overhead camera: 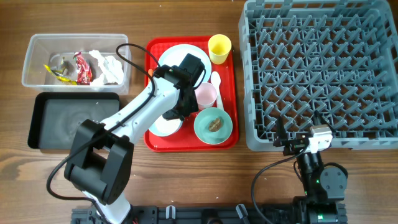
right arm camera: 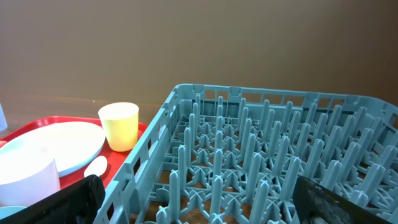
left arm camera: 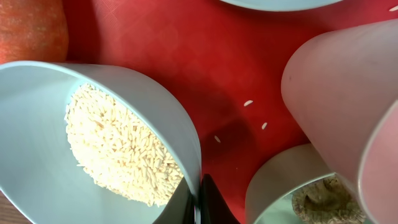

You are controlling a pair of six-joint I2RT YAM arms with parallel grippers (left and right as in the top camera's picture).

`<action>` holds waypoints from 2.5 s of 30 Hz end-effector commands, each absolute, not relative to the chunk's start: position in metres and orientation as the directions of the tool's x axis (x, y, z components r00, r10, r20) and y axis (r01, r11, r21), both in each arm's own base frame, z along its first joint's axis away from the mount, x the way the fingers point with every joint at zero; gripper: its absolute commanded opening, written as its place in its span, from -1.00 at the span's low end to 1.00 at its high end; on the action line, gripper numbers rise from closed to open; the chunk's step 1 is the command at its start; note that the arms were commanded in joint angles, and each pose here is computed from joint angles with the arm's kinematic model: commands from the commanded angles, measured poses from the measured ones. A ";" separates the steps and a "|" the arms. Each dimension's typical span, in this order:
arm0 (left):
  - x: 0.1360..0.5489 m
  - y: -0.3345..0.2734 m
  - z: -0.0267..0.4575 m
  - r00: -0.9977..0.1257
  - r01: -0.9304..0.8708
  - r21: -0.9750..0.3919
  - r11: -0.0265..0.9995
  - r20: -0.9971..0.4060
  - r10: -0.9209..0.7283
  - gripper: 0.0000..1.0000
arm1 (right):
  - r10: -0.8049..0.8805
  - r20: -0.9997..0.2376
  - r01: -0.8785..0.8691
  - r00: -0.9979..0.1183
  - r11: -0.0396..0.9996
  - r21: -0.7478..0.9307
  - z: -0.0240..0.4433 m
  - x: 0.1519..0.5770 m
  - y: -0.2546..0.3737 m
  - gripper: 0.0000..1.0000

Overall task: Sort waste into correct bins and load items into the dishwasher rack
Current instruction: 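Close the left gripper on the rice bowl rim and lift, then carry the rice bowl left over the black tray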

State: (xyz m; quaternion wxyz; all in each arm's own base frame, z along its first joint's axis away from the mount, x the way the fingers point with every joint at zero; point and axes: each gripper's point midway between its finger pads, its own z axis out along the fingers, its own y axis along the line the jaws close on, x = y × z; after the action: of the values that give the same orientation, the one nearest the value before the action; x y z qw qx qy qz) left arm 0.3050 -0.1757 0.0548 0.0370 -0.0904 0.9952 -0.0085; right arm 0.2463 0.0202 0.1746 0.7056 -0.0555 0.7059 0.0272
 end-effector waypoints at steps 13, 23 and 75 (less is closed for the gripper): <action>0.306 -0.184 0.040 -0.983 -0.139 -0.027 0.990 -0.116 -0.141 -0.91 | -0.050 -0.999 -0.127 0.013 0.991 -0.051 0.177 0.246 0.022 0.99; 0.301 -0.181 0.031 -0.984 -0.139 -0.023 0.990 -0.110 -0.141 -0.60 | -0.050 -0.999 -0.127 0.013 0.991 -0.051 0.177 0.246 0.022 0.99; 0.299 -0.174 0.073 -0.986 0.013 -0.035 0.999 -0.168 0.007 -0.92 | -0.050 -0.999 -0.127 0.013 0.991 -0.051 0.177 0.246 0.022 1.00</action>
State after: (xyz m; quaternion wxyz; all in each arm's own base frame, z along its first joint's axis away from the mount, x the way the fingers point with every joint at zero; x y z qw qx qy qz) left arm 0.2896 -0.1715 0.0474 0.0497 0.0011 0.9988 0.0013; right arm 0.2463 0.0201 0.1746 0.7056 -0.0554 0.7059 0.0271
